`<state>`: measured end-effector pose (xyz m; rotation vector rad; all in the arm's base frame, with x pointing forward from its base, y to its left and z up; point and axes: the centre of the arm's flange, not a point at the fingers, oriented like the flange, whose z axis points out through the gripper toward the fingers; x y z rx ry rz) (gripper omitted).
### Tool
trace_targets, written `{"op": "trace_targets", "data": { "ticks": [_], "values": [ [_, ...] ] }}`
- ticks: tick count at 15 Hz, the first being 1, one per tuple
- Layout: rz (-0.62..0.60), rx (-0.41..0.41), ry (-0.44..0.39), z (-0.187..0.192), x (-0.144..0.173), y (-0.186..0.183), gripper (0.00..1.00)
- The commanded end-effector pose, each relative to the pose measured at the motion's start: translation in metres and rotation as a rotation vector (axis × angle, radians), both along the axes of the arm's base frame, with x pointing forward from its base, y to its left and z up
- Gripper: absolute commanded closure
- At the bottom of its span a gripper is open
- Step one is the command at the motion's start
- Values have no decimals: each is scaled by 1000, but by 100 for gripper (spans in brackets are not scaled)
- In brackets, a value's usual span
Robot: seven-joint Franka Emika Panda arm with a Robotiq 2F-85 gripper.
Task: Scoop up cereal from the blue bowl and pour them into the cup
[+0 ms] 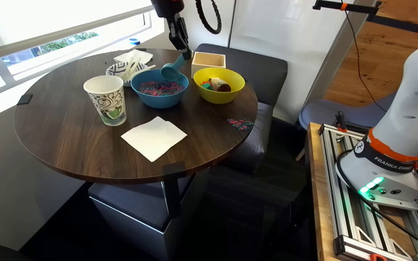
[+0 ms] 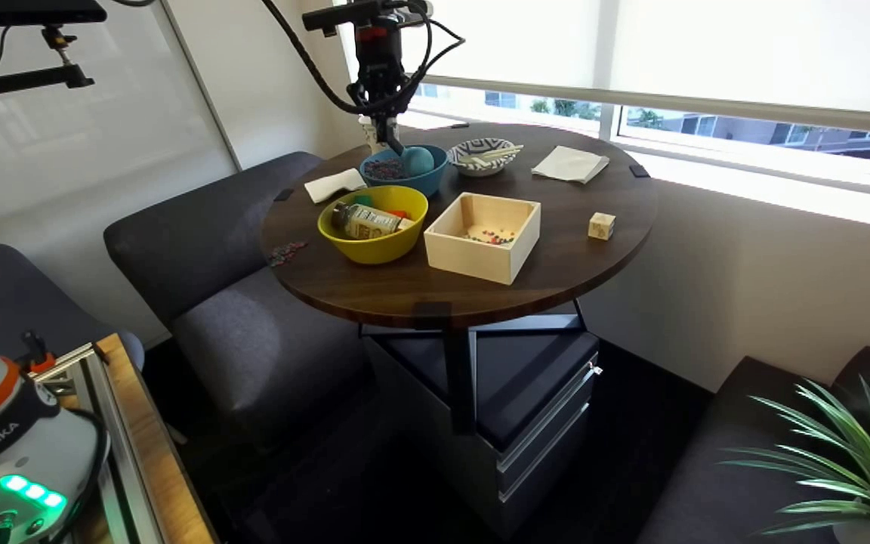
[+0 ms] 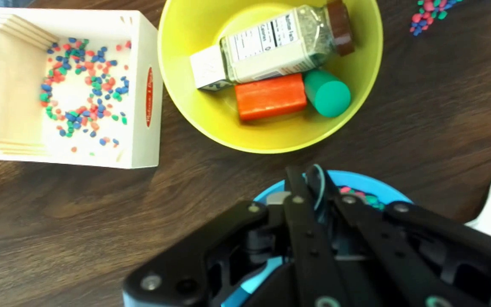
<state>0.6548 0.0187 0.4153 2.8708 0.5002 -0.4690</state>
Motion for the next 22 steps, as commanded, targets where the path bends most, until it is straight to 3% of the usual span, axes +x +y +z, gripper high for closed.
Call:
{"op": "trace_targets", "data": {
  "ticks": [1,4,16,22],
  "values": [
    [52,-116,27,-10,17,1,98],
    [74,-172,44,-15,20,3,98],
    [103,-50,230,-43,27,25,98],
    [9,82,317,-49,36,29,98]
  ]
}}
